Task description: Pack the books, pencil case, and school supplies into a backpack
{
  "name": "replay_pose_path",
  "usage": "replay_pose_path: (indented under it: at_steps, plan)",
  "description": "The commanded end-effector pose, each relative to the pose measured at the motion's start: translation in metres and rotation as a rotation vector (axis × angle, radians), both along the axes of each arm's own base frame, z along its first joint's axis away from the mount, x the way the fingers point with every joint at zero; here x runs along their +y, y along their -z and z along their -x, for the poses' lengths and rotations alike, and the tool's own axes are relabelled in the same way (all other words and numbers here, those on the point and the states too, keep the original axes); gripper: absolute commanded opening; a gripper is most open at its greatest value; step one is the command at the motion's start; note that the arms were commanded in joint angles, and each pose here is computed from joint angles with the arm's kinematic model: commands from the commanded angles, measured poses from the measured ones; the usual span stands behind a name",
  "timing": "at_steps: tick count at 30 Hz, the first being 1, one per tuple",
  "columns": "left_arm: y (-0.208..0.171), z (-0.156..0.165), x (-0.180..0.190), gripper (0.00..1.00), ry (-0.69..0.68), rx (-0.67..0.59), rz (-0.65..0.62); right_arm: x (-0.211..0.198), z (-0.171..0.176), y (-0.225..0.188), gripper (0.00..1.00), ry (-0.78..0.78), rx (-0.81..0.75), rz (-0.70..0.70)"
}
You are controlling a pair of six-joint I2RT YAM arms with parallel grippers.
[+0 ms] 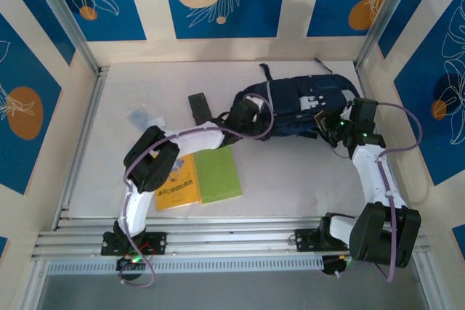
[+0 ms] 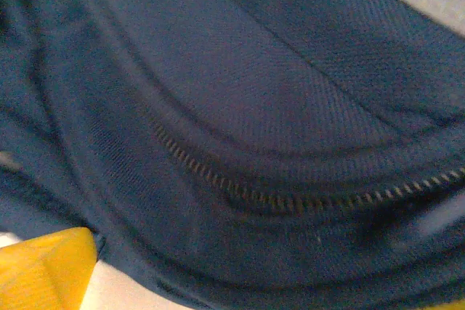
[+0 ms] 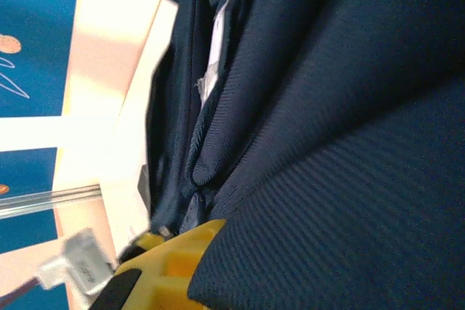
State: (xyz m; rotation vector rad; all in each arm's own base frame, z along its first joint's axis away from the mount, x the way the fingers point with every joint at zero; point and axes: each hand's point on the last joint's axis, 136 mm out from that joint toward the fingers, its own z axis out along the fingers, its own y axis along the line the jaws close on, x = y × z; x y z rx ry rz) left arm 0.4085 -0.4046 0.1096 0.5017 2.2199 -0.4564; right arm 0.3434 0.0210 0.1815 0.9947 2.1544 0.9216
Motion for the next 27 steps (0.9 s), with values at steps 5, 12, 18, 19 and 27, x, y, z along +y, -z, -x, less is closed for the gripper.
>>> replay_pose_path:
  at_steps: [5, 12, 18, 19, 27]
  plan:
    - [-0.082, 0.046, 0.003, 1.0, 0.104, -0.022, 0.134, 0.037, 0.0, 0.004, 0.0, -0.065, 0.063, -0.118]
    - [-0.085, 0.129, -0.018, 0.9, 0.246, 0.042, 0.273, 0.035, -0.017, 0.012, 0.0, 0.022, 0.104, -0.104]
    - [-0.062, 0.141, -0.049, 0.78, 0.276, 0.054, 0.321, 0.039, -0.022, 0.015, 0.0, 0.072, 0.122, -0.14]
    - [-0.057, 0.14, -0.054, 0.76, 0.273, 0.039, 0.326, 0.041, -0.022, 0.013, 0.0, 0.074, 0.123, -0.149]
    - [-0.026, 0.1, -0.081, 0.66, 0.169, -0.062, 0.344, 0.047, -0.02, 0.0, 0.0, 0.081, 0.112, -0.191]
